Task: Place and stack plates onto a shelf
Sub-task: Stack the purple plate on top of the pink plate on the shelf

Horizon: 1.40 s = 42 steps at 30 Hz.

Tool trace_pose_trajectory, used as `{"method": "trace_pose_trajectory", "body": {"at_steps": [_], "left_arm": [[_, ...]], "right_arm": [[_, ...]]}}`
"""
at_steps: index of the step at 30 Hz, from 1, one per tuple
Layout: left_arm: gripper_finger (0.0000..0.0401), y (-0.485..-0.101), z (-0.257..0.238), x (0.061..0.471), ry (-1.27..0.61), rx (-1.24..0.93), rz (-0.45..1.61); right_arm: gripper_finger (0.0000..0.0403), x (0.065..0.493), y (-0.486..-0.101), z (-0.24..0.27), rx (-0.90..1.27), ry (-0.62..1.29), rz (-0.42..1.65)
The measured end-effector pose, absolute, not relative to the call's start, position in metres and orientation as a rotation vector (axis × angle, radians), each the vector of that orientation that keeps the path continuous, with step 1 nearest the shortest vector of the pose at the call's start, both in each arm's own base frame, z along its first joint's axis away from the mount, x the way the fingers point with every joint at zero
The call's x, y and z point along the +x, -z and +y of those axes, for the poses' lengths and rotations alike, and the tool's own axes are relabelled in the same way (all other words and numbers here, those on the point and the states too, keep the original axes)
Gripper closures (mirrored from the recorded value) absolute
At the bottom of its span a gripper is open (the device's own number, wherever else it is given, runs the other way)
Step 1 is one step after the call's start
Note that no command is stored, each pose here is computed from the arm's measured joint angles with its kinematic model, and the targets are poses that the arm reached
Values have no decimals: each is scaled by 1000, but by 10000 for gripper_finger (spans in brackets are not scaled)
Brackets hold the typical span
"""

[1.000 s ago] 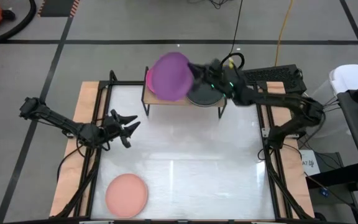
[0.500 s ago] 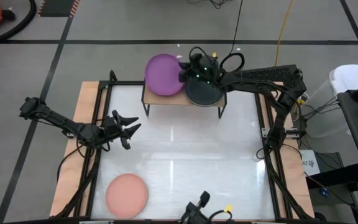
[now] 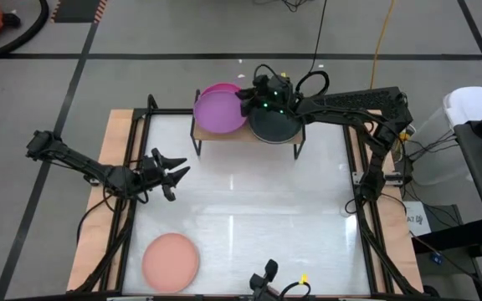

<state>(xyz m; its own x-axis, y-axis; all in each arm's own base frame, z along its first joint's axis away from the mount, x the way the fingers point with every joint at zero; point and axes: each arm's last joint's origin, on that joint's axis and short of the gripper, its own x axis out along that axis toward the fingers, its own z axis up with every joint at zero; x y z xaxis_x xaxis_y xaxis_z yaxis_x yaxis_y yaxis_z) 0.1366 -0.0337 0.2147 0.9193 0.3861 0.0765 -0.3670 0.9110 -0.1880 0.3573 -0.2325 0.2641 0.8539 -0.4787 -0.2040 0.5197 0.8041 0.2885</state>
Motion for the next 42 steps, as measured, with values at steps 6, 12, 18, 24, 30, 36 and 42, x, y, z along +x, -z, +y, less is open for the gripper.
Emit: {"method": "trace_pose_trajectory", "body": {"at_steps": [6,12,18,24,30,36,42], "left_arm": [[236,-215,-35,137,-357,-182,-112],[236,-212,-36,138,-327,-222,-100],[236,-208,-37,142,-322,-242,-79],[236,-208,-40,148,-320,-257,-105],[236,-207,-40,151,-326,-239,-100],[236,-207,-36,152,-354,-201,-100],[236,-207,-35,152,-364,-192,-99]], "right_arm": [[271,345,-300,-219,342,354,66],[268,328,-350,-183,207,239,-2],[281,336,-352,-132,25,-20,70],[294,358,-306,-116,-45,-19,265],[318,379,-264,-122,-18,-5,356],[343,386,-242,-132,-21,103,413],[355,383,-248,-142,-31,260,391]]}}
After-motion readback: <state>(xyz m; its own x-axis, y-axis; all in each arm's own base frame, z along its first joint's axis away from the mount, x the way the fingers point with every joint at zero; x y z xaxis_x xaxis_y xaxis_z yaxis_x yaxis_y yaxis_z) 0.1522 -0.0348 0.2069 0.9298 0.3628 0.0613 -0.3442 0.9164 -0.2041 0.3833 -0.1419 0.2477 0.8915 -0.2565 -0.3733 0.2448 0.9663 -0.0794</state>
